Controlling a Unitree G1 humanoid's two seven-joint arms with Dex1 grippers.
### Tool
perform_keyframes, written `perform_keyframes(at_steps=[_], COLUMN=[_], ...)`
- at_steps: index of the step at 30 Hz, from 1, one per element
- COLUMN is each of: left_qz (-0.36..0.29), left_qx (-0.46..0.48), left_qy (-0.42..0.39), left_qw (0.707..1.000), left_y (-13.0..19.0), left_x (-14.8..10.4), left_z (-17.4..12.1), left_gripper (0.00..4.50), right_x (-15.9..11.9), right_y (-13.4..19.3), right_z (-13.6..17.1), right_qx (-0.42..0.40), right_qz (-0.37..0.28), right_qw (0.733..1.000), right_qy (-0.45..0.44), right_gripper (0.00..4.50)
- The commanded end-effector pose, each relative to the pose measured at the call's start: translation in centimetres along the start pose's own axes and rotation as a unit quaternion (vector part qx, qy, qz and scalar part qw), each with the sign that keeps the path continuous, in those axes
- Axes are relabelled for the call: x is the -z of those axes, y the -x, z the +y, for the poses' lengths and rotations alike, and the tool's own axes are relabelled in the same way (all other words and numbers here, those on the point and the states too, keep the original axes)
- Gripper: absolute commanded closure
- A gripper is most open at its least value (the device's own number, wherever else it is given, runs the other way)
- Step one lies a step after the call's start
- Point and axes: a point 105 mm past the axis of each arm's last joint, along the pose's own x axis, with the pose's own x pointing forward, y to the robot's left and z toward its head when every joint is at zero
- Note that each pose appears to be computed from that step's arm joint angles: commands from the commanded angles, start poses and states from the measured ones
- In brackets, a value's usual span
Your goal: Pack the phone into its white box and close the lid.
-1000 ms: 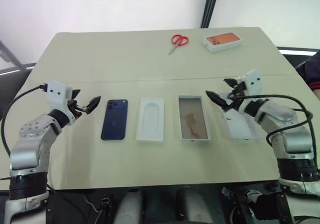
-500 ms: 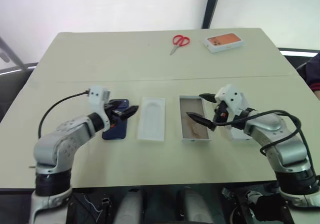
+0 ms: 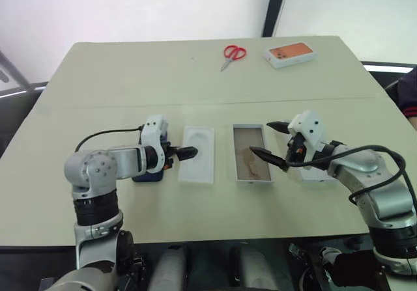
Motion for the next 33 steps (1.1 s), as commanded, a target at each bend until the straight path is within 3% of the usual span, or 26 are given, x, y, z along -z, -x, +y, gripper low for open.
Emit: perform_keyframes(at_steps=[1, 5, 7, 15, 26, 33], left_qz=[0.004, 0.006, 0.005, -0.012, -0.083, -0.093], left_qx=[0.014, 0.039, 0.039, 0.023, 0.072, 0.141], left_qy=[0.009, 0.023, 0.029, 0.065, 0.157, 0.171], left_qw=[1.0, 0.999, 0.999, 0.998, 0.981, 0.971], left_y=[-0.1, -0.5, -0.5, -0.5, 1.1, 1.2], left_x=[0.2, 0.4, 0.4, -0.4, -3.1, -4.2], left_z=[-0.5, -1.4, -1.4, -0.7, 0.0, -2.4], left_gripper=[0.06, 0.06, 0.56, 4.41, 4.49, 4.49], right_x=[-1.1, -1.2, -1.2, -1.2, -1.5, -0.9], right_y=[0.3, 0.4, 0.4, 0.3, 0.2, 1.1], right_z=[0.0, 0.1, 0.1, 0.3, 0.6, 1.1], right_qx=[0.001, -0.001, -0.002, -0.008, -0.018, -0.035], right_qz=[-0.012, -0.011, -0.01, -0.009, -0.012, 0.018], right_qw=[1.0, 1.0, 1.0, 1.0, 0.999, 0.998], right_qy=[0.022, 0.024, 0.025, 0.025, 0.029, 0.055], right_gripper=[0.0, 0.0, 0.0, 0.0, 0.0, 0.0])
